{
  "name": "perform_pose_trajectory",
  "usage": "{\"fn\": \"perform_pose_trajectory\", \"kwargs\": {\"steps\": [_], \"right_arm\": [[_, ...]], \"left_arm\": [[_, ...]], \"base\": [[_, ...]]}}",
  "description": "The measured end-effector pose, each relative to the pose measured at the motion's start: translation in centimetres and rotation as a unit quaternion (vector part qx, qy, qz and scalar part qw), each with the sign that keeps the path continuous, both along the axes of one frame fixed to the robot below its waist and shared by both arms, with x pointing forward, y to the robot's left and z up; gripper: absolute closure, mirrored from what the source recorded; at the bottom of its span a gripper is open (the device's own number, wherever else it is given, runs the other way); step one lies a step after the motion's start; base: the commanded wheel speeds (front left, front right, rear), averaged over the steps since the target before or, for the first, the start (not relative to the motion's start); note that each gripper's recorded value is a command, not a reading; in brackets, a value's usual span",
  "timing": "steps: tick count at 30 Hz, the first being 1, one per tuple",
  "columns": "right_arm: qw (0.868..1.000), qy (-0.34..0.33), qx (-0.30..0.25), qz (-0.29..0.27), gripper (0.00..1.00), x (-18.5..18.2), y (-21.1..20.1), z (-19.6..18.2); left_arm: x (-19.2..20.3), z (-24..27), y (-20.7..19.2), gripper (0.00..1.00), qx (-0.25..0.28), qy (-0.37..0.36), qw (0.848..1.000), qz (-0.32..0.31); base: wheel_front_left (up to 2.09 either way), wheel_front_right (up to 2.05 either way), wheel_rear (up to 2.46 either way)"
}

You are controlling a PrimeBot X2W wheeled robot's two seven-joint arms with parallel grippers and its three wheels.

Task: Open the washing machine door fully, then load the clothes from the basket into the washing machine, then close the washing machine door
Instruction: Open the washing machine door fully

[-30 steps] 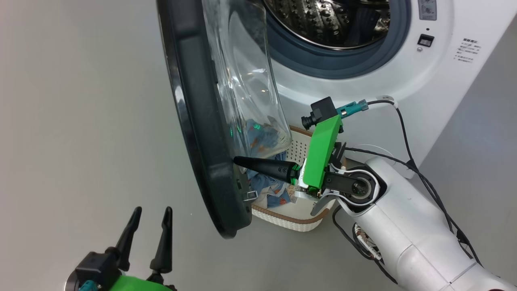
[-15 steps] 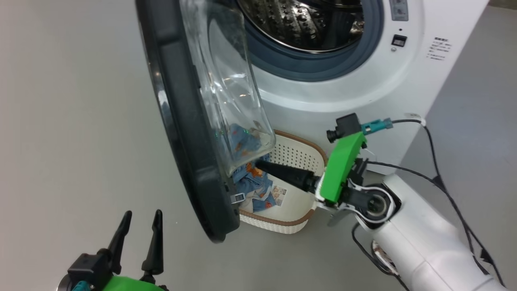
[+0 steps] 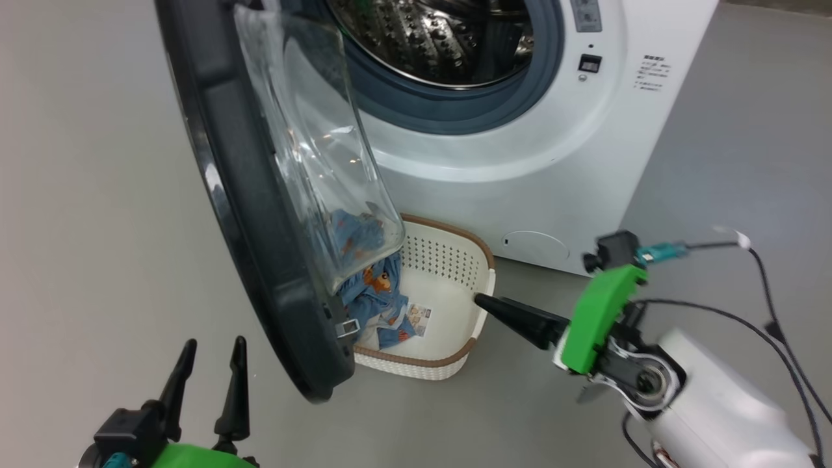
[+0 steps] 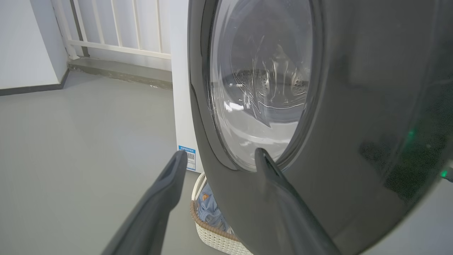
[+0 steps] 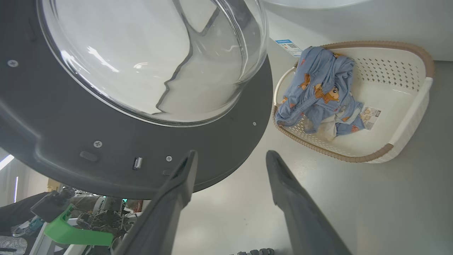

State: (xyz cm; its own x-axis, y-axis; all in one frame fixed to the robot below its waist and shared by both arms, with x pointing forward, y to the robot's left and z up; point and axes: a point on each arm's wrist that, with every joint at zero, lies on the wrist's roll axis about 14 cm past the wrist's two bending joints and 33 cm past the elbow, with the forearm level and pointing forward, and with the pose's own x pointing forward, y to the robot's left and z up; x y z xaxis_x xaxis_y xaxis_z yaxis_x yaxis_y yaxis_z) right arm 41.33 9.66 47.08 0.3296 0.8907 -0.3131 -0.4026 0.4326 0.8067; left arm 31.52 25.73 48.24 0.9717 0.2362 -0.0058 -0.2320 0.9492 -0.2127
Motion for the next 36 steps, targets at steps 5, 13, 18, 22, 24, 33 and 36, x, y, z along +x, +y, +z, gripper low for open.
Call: {"fn": "perform_pose_trajectory", "kwargs": {"steps": [5, 13, 18, 22, 24, 33, 36], "right_arm": [[0.998, -0.014, -0.02, -0.06, 0.0, 1.0, -3.8, -1.5], [0.986, -0.068, -0.053, -0.142, 0.0, 2.2, -9.0, -2.8], [0.974, -0.121, -0.066, -0.179, 0.0, 2.5, -11.3, -2.8], [0.96, -0.183, -0.079, -0.195, 0.0, 3.0, -12.5, -2.3], [0.954, -0.21, -0.097, -0.192, 0.0, 3.1, -13.1, -2.6], [0.909, -0.344, -0.101, -0.212, 0.0, 5.6, -13.6, 2.4], [0.897, -0.366, -0.108, -0.221, 0.0, 5.0, -13.9, 2.6]], "left_arm": [[0.3, 0.2, -0.2, 0.0, 0.001, -0.004, 1.0, -0.006], [0.7, 0.4, -0.3, 0.0, 0.01, -0.006, 1.0, -0.014], [0.7, 0.6, -0.4, 0.0, 0.012, -0.01, 1.0, -0.016], [0.7, 0.7, -0.5, 0.0, 0.015, -0.011, 1.0, -0.018], [0.7, 0.8, -0.5, 0.0, 0.016, -0.011, 1.0, -0.018], [0.0, 0.5, -0.3, 0.0, 0.015, -0.008, 1.0, -0.015], [-0.1, 0.6, -0.2, 0.0, 0.016, -0.009, 1.0, -0.012]], "base": [[0.0, 0.0, 0.0], [0.0, 0.0, 0.0], [0.0, 0.0, 0.0], [0.0, 0.0, 0.0], [0.0, 0.0, 0.0], [0.0, 0.0, 0.0], [0.0, 0.0, 0.0]]}}
